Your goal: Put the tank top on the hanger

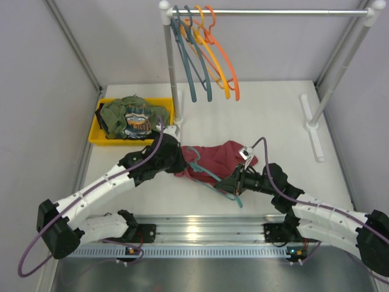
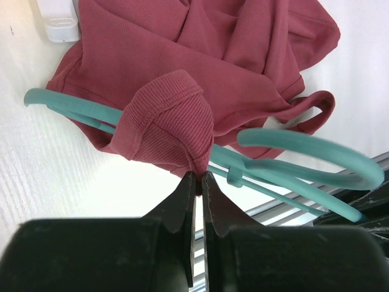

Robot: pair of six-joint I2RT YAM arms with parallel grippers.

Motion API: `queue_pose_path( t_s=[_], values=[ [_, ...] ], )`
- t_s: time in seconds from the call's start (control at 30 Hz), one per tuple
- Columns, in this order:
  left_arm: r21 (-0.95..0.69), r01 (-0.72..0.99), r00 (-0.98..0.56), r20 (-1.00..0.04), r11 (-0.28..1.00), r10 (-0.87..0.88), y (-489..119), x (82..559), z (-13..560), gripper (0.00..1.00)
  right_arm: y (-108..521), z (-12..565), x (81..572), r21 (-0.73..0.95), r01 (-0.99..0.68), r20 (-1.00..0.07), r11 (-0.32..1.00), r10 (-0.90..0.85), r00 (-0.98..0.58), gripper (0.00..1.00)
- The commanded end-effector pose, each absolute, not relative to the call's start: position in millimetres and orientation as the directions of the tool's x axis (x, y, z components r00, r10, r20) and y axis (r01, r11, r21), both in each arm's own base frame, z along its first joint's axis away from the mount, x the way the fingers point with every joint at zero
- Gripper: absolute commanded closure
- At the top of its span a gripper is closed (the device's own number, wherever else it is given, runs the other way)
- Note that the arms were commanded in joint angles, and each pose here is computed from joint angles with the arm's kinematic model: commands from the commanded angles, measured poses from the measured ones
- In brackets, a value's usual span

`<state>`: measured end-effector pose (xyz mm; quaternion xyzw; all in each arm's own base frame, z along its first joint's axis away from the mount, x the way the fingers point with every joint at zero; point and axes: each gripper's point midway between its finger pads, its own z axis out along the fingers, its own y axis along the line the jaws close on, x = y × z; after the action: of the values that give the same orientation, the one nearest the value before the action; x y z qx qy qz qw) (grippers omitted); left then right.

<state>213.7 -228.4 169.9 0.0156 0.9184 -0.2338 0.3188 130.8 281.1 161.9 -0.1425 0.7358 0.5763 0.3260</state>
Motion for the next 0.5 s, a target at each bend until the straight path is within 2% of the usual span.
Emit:
queue_pose_path(
  t_s=[0.0, 0.07, 0.1, 0.23, 0.33, 0.47],
  values=[
    [-0.410, 0.178, -0.764, -0.631, 0.895, -0.137, -226.5, 221.4, 171.9, 0.92, 290.0, 197.2, 138.8, 0.696, -0.685, -0.717, 0.215, 0.253, -0.649, 1.00],
    [-0.405, 0.171, -0.760, -0.634, 0.898, -0.141, -223.3, 220.4, 168.7, 0.79, 289.9, 192.4, 139.0, 0.698, -0.681, -0.716, 0.220, 0.252, -0.651, 1.00],
    [-0.404, 0.168, -0.751, -0.643, 0.899, -0.148, -221.7, 221.9, 169.6, 0.66, 290.1, 188.6, 139.6, 0.700, -0.677, -0.714, 0.228, 0.246, -0.655, 1.00],
    [-0.397, 0.174, -0.716, -0.680, 0.901, -0.161, -213.0, 222.5, 171.3, 0.57, 290.4, 180.8, 140.3, 0.703, -0.669, -0.711, 0.241, 0.237, -0.662, 1.00],
    [-0.399, 0.201, -0.698, -0.699, 0.895, -0.154, -210.5, 219.9, 173.2, 0.57, 291.6, 178.4, 140.2, 0.704, -0.668, -0.710, 0.242, 0.230, -0.665, 1.00],
    [-0.476, 0.328, -0.643, -0.745, 0.816, -0.176, -226.1, 215.4, 193.4, 0.54, 293.5, 176.3, 141.4, 0.706, -0.664, -0.708, 0.246, 0.222, -0.670, 1.00]
  ],
)
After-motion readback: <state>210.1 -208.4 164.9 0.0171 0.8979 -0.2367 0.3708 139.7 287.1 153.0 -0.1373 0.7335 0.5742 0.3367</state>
